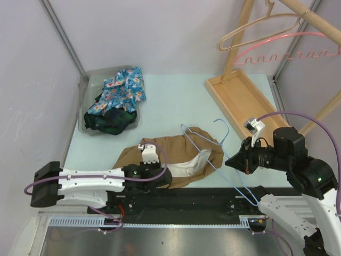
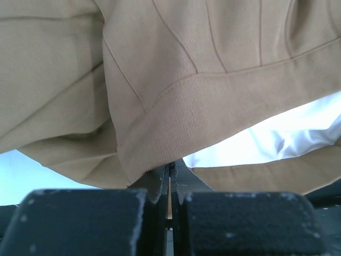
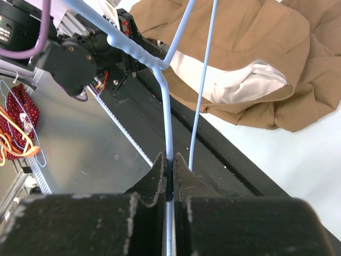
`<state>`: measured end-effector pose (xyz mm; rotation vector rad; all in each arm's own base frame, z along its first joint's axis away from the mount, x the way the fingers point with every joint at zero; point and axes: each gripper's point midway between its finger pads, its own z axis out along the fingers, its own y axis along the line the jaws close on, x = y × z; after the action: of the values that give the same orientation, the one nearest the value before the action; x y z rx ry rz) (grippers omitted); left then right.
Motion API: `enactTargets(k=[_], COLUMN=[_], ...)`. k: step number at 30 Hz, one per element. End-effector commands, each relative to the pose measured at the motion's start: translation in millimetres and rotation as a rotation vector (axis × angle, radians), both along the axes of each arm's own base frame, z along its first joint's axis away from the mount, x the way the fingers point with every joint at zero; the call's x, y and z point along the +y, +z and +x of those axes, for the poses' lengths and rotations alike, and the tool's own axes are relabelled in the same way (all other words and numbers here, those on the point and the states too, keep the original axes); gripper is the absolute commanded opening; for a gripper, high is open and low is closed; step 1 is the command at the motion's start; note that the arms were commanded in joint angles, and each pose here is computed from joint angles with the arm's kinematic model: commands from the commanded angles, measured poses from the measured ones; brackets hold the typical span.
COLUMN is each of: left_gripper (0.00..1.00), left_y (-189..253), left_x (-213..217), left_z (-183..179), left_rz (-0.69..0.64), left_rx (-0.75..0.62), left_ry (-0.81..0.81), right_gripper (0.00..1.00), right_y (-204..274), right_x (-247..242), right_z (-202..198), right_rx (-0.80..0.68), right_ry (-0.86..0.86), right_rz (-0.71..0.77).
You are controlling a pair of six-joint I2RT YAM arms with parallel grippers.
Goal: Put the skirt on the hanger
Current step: Place skirt on hanger
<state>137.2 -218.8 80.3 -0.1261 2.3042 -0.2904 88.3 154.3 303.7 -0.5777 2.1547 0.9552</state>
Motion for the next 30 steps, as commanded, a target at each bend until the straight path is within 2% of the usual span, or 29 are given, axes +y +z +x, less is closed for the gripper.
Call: enactTargets(k=[1, 10, 17, 20, 25, 30], left_gripper=[0.0, 0.0, 0.0, 0.0, 0.0, 0.0], left_y=[28, 74, 84, 91, 97, 90], left_x=[-3, 8, 14, 15, 10, 23], left_z=[10, 24, 44, 51, 53, 62], left_rz=[-0.074, -0.202, -0.261, -0.265, -0.282, -0.262], left_rx=[-0.041, -0.07, -0.097, -0.125, -0.135, -0.122], left_ry=[-0.018, -0.091, -0.118, -0.143, -0.232, -0.186], right_gripper=[0.0, 0.0, 0.0, 0.0, 0.0, 0.0], right_y=[12, 15, 13, 13, -2, -18], right_x=[4, 13, 19, 24, 28, 40], right_z=[1, 2, -16, -25, -22, -19], right_rx=[-0.048, -0.079, -0.069, -0.051, -0.014, -0.015], right_ry=[0.016, 0.089, 0.219, 0.28, 0.289, 0.28], right_rz=[0.038, 0.046, 0.055, 0.067, 0.006, -0.058])
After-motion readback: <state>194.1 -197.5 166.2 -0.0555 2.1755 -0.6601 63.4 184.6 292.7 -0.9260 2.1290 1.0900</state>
